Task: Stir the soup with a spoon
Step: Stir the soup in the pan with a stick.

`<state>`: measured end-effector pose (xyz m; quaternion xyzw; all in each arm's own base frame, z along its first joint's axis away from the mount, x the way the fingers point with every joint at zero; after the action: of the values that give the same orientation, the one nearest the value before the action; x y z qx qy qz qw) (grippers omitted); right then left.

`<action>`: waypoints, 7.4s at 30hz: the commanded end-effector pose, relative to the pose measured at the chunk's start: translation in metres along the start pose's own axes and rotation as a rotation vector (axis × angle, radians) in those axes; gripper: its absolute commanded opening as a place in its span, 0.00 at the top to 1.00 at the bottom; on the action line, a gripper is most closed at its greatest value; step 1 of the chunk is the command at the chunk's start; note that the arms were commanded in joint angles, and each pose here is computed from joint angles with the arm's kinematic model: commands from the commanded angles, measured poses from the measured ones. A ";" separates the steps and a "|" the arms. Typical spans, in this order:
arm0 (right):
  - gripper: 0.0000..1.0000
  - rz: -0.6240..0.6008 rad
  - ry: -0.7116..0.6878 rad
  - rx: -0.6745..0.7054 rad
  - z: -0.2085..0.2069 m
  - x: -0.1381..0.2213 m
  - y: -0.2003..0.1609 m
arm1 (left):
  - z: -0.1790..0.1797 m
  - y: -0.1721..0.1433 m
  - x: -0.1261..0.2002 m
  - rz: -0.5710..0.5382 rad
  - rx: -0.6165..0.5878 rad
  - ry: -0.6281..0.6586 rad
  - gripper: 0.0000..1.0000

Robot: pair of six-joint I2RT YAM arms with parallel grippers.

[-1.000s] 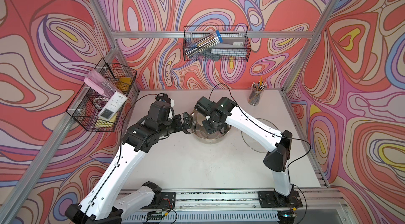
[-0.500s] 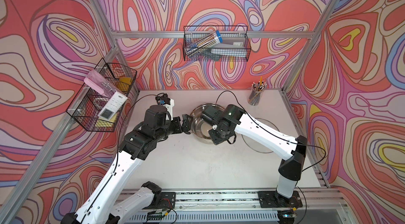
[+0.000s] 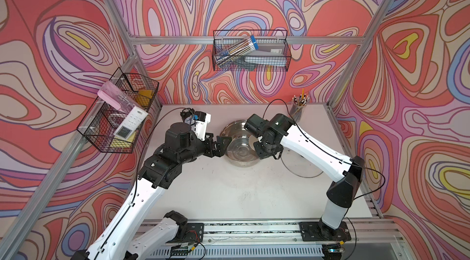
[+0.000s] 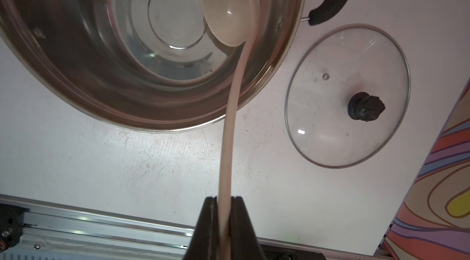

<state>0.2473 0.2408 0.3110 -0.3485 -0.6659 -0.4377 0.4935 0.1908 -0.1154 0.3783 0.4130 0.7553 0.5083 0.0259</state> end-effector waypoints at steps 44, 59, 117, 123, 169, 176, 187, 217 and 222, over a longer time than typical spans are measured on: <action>1.00 0.020 0.055 0.061 0.007 0.009 -0.023 | -0.003 -0.006 -0.001 -0.039 -0.105 -0.076 0.01; 1.00 -0.073 0.006 -0.004 -0.011 -0.013 0.046 | -0.002 -0.007 -0.001 -0.043 -0.097 -0.076 0.01; 1.00 -0.087 0.146 0.049 0.011 -0.017 0.061 | -0.005 -0.007 -0.015 0.053 -0.278 -0.149 0.01; 1.00 -0.094 0.229 0.076 0.026 -0.011 0.062 | -0.004 -0.005 -0.017 0.053 -0.287 -0.135 0.01; 1.00 -0.079 0.107 0.073 -0.003 -0.014 0.053 | 0.001 -0.009 -0.025 0.071 -0.285 -0.126 0.01; 1.00 -0.088 0.210 0.110 0.015 -0.011 0.059 | 0.004 -0.005 -0.028 0.124 -0.298 -0.068 0.01; 1.00 -0.066 0.229 0.168 0.032 0.005 0.022 | 0.010 0.001 -0.040 0.141 -0.231 -0.001 0.01; 1.00 -0.095 0.141 0.064 -0.001 -0.008 0.051 | 0.007 -0.012 -0.031 0.079 -0.334 -0.087 0.01; 1.00 -0.109 0.226 0.095 0.017 -0.005 0.060 | 0.006 -0.011 -0.031 0.074 -0.340 -0.093 0.01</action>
<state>0.2996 0.2655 0.3099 -0.2726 -0.6514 -0.4618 0.5367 0.2093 -0.1321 0.3507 0.4637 0.6431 0.6023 0.0932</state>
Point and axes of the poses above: each gripper's point midway between its finger pads, its own x axis back along the fingers, its own z axis along the line the jaws close on, y = z × x, the point moved 10 cm from there along x, back along the fingers, and after that the axes turned 4 degrees about x, right-handed, at the moved point
